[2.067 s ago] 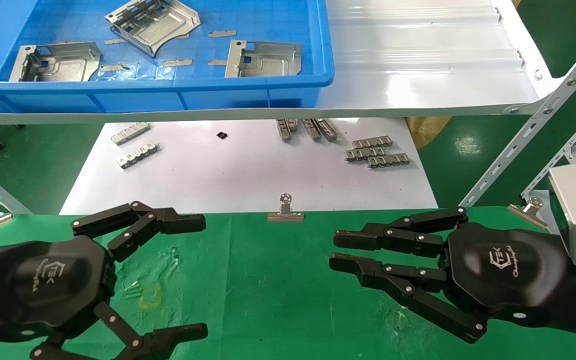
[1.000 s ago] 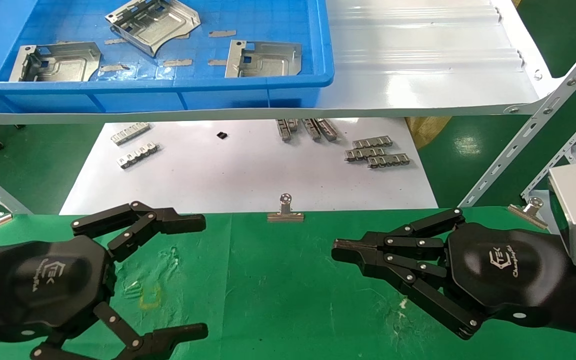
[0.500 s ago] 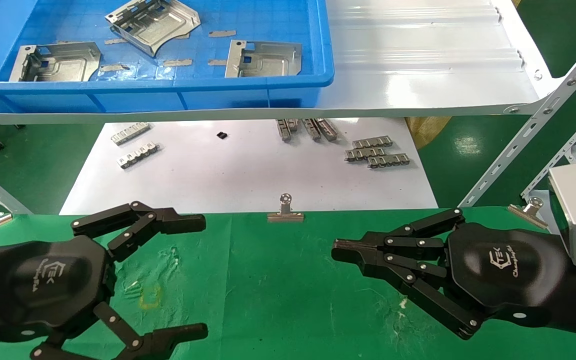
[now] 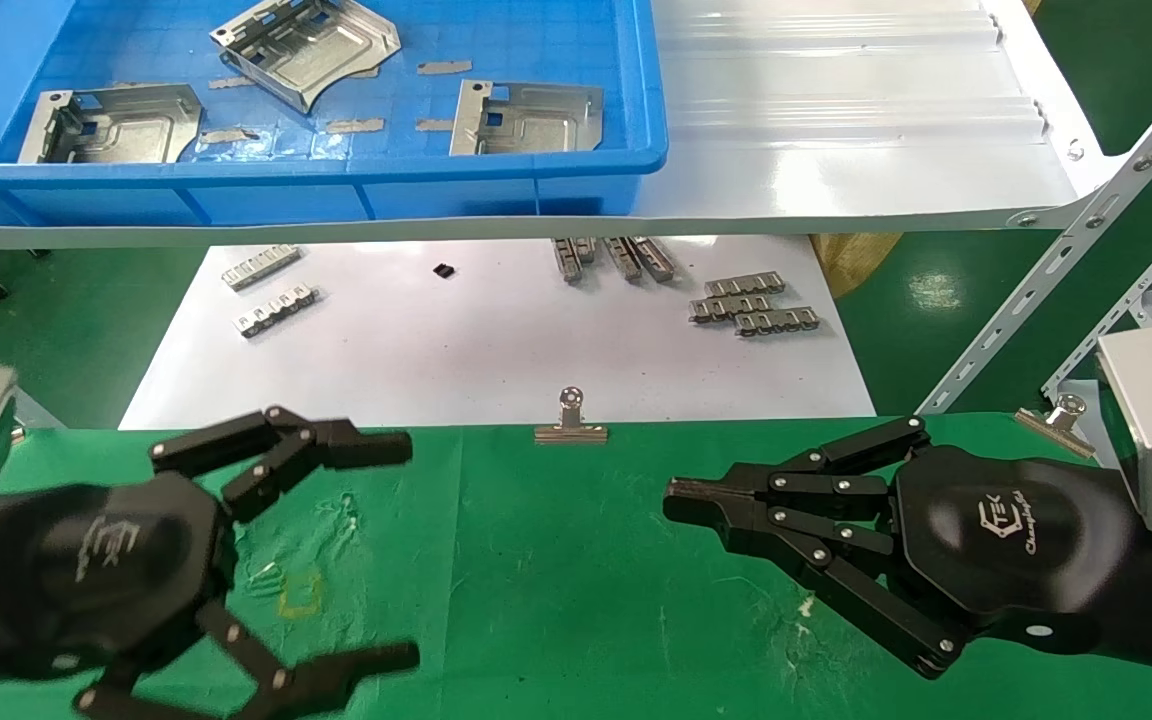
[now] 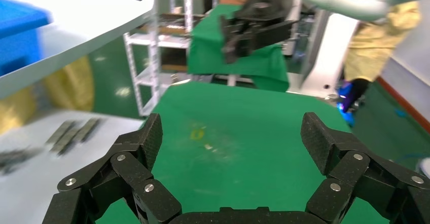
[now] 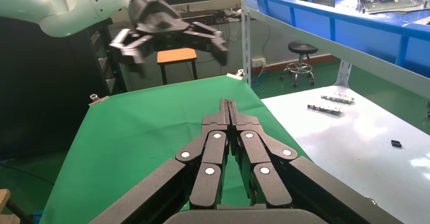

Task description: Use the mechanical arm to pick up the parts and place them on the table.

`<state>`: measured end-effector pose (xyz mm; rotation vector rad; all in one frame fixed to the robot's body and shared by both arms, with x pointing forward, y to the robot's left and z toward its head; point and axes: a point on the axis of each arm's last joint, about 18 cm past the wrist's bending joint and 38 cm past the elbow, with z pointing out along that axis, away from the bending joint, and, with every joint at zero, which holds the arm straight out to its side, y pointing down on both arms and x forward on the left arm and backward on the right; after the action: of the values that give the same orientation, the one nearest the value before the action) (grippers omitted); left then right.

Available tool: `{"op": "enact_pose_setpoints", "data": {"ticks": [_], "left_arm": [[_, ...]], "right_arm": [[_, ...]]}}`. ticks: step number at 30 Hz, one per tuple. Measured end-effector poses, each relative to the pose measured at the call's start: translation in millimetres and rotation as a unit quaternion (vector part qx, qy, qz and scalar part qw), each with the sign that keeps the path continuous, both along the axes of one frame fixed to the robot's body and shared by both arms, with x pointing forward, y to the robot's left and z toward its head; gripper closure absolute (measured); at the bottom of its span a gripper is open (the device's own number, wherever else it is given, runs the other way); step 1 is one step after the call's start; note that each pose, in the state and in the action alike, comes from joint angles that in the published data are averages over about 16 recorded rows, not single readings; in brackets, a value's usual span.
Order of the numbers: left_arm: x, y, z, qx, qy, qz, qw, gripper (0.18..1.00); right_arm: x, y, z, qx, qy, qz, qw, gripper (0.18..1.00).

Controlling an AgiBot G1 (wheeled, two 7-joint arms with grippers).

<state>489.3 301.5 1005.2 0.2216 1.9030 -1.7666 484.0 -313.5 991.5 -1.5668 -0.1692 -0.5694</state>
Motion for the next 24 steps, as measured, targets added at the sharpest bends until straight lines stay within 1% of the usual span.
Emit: {"op": "enact_pose_setpoints", "data": {"ticks": [6, 10, 14, 19, 22, 24], "left_arm": [[25.2, -1.6, 35.3, -0.012, -0.026, 0.034, 0.9990, 0.183], [50.8, -3.8, 74.3, -0.030, -0.053, 0.064, 0.9961, 0.183], [81.7, -7.0, 119.5, -0.055, -0.076, 0.103, 0.9902, 0.183], [125.0, -12.6, 169.0, -0.085, -0.089, 0.169, 0.9779, 0.183], [149.3, -14.2, 191.3, -0.096, -0.093, 0.218, 0.9667, 0.183], [164.2, -13.9, 202.9, -0.102, -0.095, 0.254, 0.9571, 0.183]], "right_arm": [[0.0, 0.0, 0.0, 0.000, 0.000, 0.000, 1.000, 0.987], [0.0, 0.0, 0.0, 0.000, 0.000, 0.000, 1.000, 0.983], [0.0, 0.0, 0.0, 0.000, 0.000, 0.000, 1.000, 0.969], [0.0, 0.0, 0.0, 0.000, 0.000, 0.000, 1.000, 0.936], [0.0, 0.0, 0.0, 0.000, 0.000, 0.000, 1.000, 0.903], [0.0, 0.0, 0.0, 0.000, 0.000, 0.000, 1.000, 0.883]]}}
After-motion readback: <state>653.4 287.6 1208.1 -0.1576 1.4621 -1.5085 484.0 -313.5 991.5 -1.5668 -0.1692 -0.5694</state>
